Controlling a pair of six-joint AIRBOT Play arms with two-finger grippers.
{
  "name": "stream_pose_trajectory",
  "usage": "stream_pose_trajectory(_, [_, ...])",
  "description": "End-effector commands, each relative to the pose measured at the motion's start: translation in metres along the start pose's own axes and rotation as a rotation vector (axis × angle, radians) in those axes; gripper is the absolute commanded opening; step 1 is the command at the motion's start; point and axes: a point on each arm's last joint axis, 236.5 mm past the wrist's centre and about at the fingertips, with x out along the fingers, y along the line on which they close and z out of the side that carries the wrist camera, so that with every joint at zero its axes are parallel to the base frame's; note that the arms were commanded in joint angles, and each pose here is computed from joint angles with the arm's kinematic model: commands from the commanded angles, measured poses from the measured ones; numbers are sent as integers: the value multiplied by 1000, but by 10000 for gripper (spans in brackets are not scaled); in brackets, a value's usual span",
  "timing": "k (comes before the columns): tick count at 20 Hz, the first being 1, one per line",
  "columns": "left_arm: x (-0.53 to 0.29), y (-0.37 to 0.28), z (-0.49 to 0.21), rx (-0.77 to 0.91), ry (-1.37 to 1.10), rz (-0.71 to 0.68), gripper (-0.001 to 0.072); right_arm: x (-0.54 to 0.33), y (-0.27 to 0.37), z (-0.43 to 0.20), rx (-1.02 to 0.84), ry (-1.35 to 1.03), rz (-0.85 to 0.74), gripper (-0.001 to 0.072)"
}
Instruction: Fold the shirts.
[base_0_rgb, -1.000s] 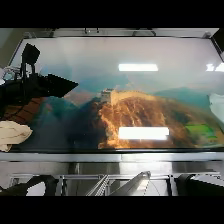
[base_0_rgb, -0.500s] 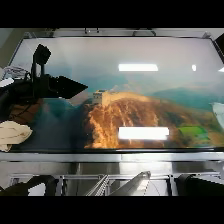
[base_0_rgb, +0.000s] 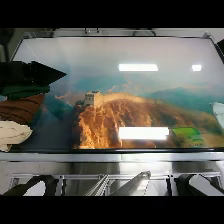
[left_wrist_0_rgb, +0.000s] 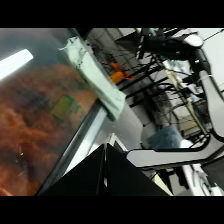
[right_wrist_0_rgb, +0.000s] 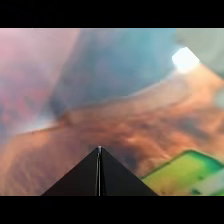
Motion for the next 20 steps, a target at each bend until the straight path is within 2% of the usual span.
stream_pose_trajectory(1, [-10,-2,-31,4,11,125,16,6,126,-73,-315,88,184,21])
stream_pose_trajectory(4, [-1,0,-84,-94,31,126,16,25,142,-149,-488,164,167,21])
stream_pose_trajectory(6, [4,4,-113,-154,32,136,16,36,136,-178,-496,192,156,20])
stream_pose_trajectory(12, [6,-12,-133,-138,10,150,15,33,161,-191,-493,208,259,22])
stream_pose_trajectory(20, [6,-21,-135,-128,6,152,15,33,161,-191,-493,208,259,21])
